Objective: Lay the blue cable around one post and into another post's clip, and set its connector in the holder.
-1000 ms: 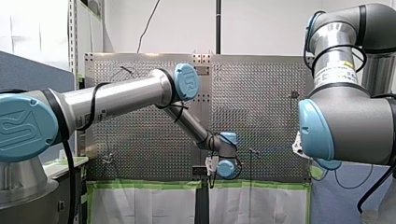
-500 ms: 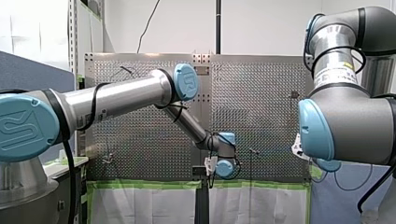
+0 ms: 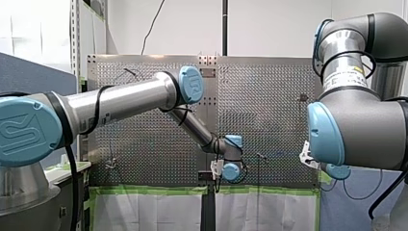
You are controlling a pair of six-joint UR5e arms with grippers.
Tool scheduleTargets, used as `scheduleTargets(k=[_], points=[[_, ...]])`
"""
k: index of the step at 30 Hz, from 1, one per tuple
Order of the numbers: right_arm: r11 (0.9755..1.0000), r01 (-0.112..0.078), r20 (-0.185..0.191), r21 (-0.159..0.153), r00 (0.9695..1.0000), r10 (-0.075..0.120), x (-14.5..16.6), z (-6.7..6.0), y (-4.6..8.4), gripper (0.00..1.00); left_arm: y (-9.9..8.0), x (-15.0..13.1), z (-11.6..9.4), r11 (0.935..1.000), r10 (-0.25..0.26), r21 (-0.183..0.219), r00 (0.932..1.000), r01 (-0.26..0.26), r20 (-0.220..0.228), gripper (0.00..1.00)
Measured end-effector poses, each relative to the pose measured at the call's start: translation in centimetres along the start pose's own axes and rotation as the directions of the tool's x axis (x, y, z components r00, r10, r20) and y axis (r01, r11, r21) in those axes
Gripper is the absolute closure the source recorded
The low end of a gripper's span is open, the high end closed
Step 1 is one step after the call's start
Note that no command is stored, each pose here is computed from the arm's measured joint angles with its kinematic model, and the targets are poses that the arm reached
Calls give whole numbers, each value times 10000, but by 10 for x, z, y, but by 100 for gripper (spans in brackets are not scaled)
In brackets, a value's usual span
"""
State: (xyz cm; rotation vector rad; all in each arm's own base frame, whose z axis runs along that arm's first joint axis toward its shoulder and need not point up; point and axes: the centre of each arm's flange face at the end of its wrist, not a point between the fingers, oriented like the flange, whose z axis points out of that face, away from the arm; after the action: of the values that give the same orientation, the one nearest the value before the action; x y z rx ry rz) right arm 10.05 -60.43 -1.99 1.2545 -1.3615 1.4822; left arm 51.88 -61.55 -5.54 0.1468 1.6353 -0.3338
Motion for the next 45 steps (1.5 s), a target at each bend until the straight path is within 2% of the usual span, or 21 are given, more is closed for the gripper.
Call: scheduleTargets(k=[7, 13, 19, 27, 34, 39, 45], points=[[10000, -16, 55, -42, 10000, 16, -1, -1, 0, 100, 0, 3, -2, 9999, -64, 81, 9999, 65, -79, 100], [10000, -34, 69, -67, 10000, 35, -1, -1, 2, 100, -10, -2, -4, 9998, -60, 209, 10000, 61, -69, 100], [9999, -23, 119, -123, 9999, 24, -1, -1, 2, 100, -17, 6, -16, 9993, 281, 270, 9993, -274, -260, 100], [9999, -16, 125, -112, 9999, 17, -2, -1, 1, 100, -21, 26, -40, 9959, 831, 422, 9945, -805, -635, 100], [9999, -11, 140, -109, 9999, 13, -2, -2, 1, 100, -23, 23, -36, 9970, 641, 452, 9970, -621, -434, 100], [9999, -30, 145, -99, 9999, 32, -2, -2, 0, 100, -23, 17, -29, 9987, 296, 421, 9993, -286, -231, 100], [9999, -44, 151, -100, 9999, 46, -2, -2, 0, 100, -10, 19, -24, 9995, 216, 220, 9994, -210, -262, 100]])
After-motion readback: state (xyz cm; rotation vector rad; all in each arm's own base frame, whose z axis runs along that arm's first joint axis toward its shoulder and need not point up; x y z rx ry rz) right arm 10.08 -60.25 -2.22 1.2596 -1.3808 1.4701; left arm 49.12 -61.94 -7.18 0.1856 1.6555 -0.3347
